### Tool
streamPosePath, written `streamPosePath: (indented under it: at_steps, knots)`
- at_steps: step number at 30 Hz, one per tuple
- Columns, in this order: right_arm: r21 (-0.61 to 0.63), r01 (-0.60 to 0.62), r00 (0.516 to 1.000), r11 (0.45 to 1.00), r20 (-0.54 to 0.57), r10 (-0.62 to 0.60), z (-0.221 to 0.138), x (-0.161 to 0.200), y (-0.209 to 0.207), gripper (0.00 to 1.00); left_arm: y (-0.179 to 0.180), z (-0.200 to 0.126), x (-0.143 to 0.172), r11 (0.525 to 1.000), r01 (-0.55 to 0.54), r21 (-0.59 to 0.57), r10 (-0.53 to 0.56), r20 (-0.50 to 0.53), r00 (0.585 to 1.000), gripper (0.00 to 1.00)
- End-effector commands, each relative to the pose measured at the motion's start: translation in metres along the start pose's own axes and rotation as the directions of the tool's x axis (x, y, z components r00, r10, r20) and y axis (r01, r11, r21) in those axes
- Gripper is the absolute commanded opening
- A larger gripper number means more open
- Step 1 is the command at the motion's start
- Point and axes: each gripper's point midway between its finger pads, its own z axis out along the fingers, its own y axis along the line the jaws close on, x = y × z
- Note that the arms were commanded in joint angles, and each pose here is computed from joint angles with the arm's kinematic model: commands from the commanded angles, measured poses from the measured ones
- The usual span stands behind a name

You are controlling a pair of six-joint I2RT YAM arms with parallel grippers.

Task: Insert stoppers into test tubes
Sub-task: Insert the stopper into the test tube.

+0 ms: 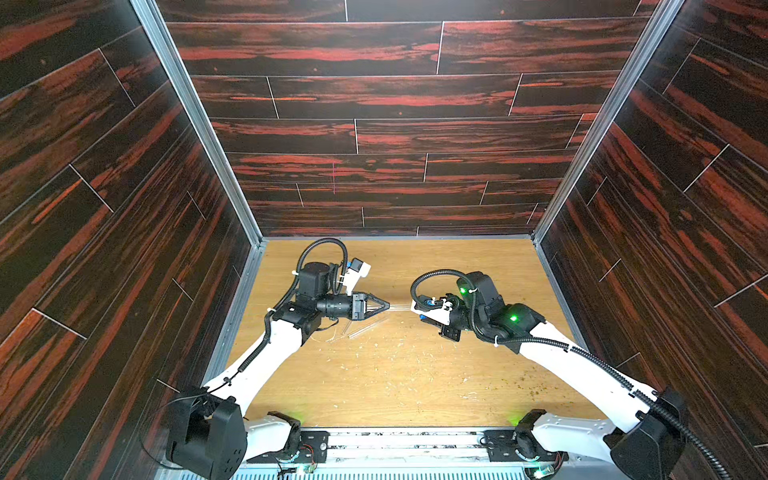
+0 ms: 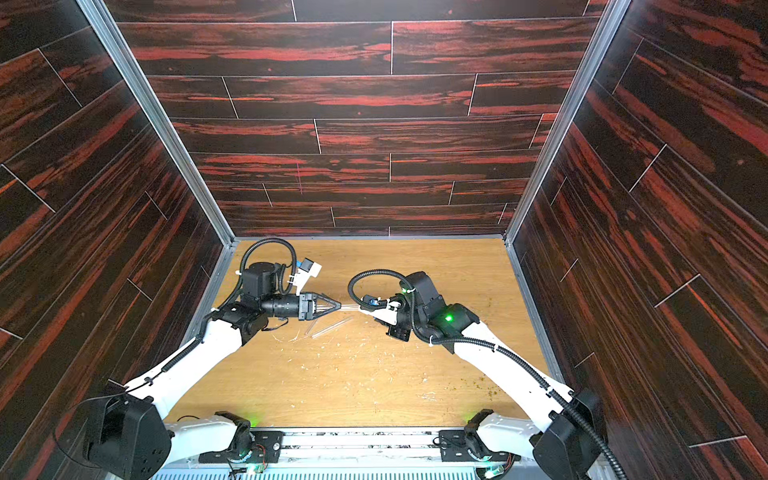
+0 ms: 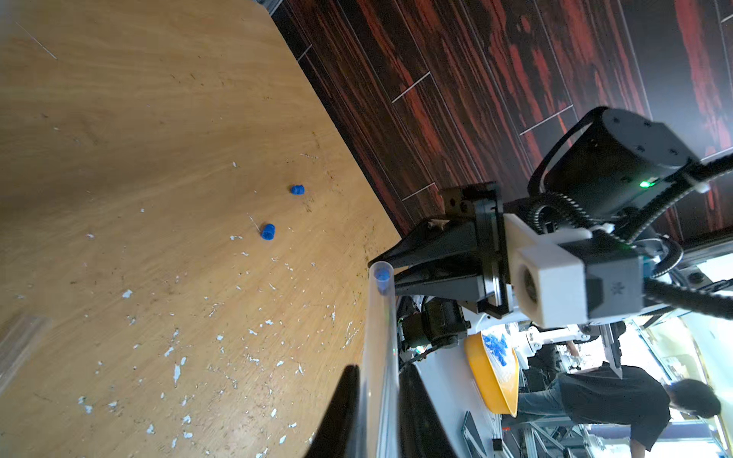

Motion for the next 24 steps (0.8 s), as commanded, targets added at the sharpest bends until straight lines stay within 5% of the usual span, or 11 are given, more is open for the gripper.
streamPosePath:
  at_steps: [1,24]
  knots:
    - [-0.017,0.037,0.999,0.999,0.034,-0.037,0.001,-0.012,0.001,0.17,0.000,0.004,0.010,1.000,-0.028,0.007,0.028,-0.036,0.999,0.13]
    - [-0.039,0.124,0.992,0.992,0.029,-0.123,0.002,-0.012,0.013,0.17,-0.008,0.009,0.016,0.998,-0.039,0.054,0.044,-0.082,0.996,0.12]
